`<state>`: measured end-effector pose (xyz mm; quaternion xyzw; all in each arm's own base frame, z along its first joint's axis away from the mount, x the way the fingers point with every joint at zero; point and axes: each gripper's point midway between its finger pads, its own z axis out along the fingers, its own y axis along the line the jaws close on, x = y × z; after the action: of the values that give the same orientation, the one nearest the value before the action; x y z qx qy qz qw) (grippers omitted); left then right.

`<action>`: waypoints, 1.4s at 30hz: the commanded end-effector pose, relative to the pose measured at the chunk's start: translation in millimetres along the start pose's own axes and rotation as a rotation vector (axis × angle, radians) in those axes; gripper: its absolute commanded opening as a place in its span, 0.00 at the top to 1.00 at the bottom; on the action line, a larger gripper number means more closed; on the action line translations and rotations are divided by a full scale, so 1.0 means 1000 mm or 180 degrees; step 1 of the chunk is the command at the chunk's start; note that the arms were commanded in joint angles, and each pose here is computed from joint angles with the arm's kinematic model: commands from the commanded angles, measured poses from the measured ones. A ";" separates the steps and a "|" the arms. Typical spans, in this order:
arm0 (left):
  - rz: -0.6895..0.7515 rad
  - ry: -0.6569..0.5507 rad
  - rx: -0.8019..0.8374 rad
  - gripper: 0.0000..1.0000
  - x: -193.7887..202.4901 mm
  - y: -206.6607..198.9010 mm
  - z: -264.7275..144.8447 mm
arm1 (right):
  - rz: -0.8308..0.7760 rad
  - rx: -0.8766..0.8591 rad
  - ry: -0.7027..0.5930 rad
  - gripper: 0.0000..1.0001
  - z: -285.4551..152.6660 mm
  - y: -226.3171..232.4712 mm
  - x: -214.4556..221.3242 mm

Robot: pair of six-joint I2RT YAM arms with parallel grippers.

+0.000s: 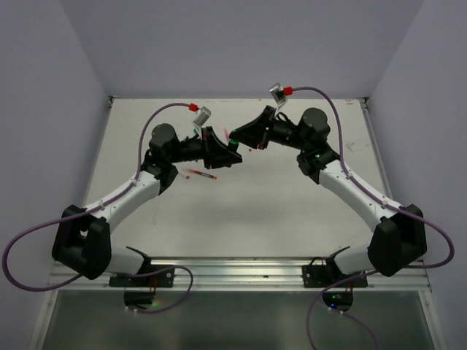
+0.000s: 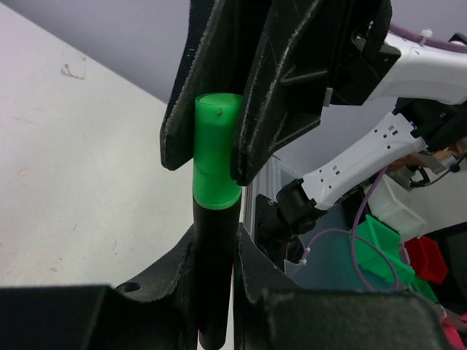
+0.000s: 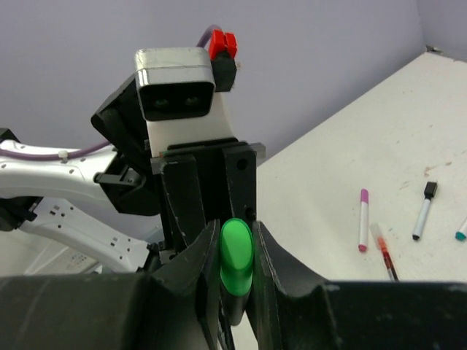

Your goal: Open the pen caps

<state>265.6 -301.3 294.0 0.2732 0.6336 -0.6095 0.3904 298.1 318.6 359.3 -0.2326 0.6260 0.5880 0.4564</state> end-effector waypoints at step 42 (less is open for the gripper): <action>-0.0653 0.0449 -0.0147 1.00 0.077 0.011 -0.010 | -0.0281 -0.0125 -0.1043 1.00 0.014 -0.046 -0.140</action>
<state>291.4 -290.5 271.3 0.1832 0.6725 -0.5712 0.4335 341.7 338.1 339.3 -0.2347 0.6304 0.6522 0.3495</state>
